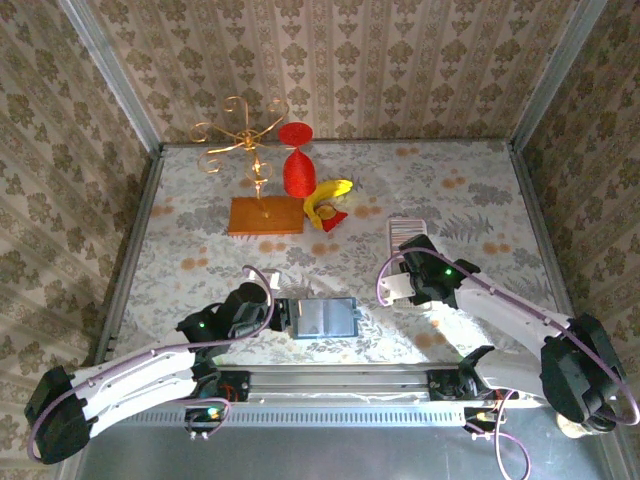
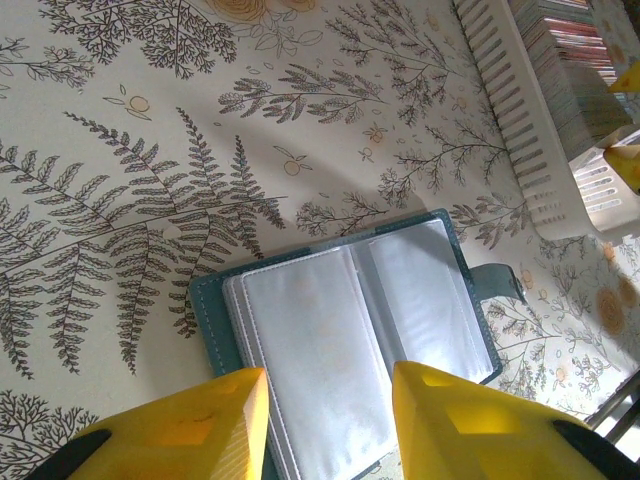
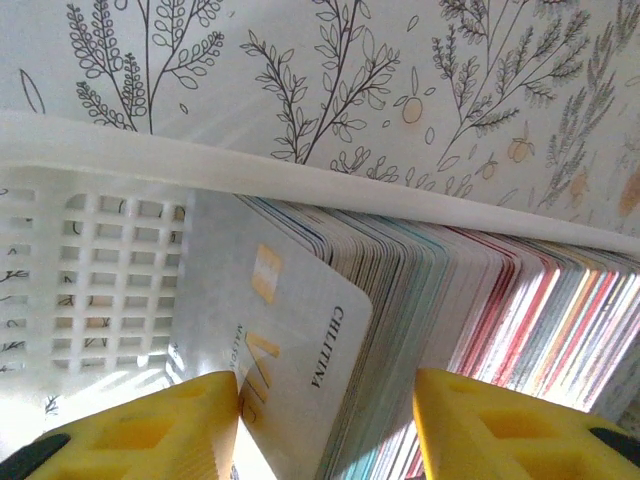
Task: Put the credit cards into the card holder
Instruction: Pick up the credit card from the storage box.
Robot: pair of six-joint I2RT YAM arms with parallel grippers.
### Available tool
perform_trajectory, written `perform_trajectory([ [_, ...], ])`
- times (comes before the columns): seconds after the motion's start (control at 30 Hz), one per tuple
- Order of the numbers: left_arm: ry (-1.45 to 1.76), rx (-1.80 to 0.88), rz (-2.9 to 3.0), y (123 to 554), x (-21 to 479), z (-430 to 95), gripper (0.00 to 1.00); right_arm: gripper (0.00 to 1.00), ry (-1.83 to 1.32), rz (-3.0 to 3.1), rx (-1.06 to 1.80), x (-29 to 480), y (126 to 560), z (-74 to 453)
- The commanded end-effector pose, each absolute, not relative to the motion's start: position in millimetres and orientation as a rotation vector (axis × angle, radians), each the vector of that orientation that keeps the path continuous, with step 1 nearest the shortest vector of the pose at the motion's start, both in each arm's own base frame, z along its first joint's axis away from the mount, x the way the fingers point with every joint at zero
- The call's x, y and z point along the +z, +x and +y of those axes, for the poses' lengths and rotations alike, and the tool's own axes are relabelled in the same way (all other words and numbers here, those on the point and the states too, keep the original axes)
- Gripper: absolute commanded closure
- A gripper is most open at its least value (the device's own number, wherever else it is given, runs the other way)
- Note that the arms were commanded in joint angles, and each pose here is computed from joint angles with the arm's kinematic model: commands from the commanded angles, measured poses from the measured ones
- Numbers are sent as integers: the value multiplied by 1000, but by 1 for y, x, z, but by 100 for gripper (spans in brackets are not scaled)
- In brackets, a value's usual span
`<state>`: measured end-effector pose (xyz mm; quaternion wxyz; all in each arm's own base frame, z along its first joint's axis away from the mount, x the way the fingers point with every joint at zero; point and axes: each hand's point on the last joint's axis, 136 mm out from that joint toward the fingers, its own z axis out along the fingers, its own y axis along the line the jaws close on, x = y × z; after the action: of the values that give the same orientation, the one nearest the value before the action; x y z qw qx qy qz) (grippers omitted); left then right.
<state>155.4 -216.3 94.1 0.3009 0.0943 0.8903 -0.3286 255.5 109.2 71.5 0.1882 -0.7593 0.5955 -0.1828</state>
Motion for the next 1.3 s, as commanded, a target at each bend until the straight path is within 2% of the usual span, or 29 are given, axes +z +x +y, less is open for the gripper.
perform_trajectory([
  [0.0, 246, -873, 2386, 152, 87, -213, 63, 58, -2142, 1666, -559, 76, 254, 105],
  [0.2, 231, -880, 2386, 152, 88, -214, 64, 69, -2161, 1665, -532, 74, 247, 106],
  [0.63, 218, -881, 2384, 153, 87, -214, 65, 87, -2109, 1678, -552, 93, 237, 103],
  [0.83, 213, -880, 2387, 153, 88, -213, 65, 95, -2122, 1731, -431, 107, 199, 112],
  [0.87, 214, -876, 2392, 153, 88, -213, 66, 100, -2136, 1746, -390, 111, 187, 114],
  [0.93, 207, -867, 2394, 153, 88, -211, 66, 100, -2098, 1788, -327, 123, 171, 120],
  [1.07, 192, -863, 2398, 154, 88, -210, 66, 100, -1804, 1913, -145, 159, 157, 148],
  [1.27, 167, -860, 2415, 155, 85, -210, 66, 100, -907, 2189, 361, 206, 181, 214],
])
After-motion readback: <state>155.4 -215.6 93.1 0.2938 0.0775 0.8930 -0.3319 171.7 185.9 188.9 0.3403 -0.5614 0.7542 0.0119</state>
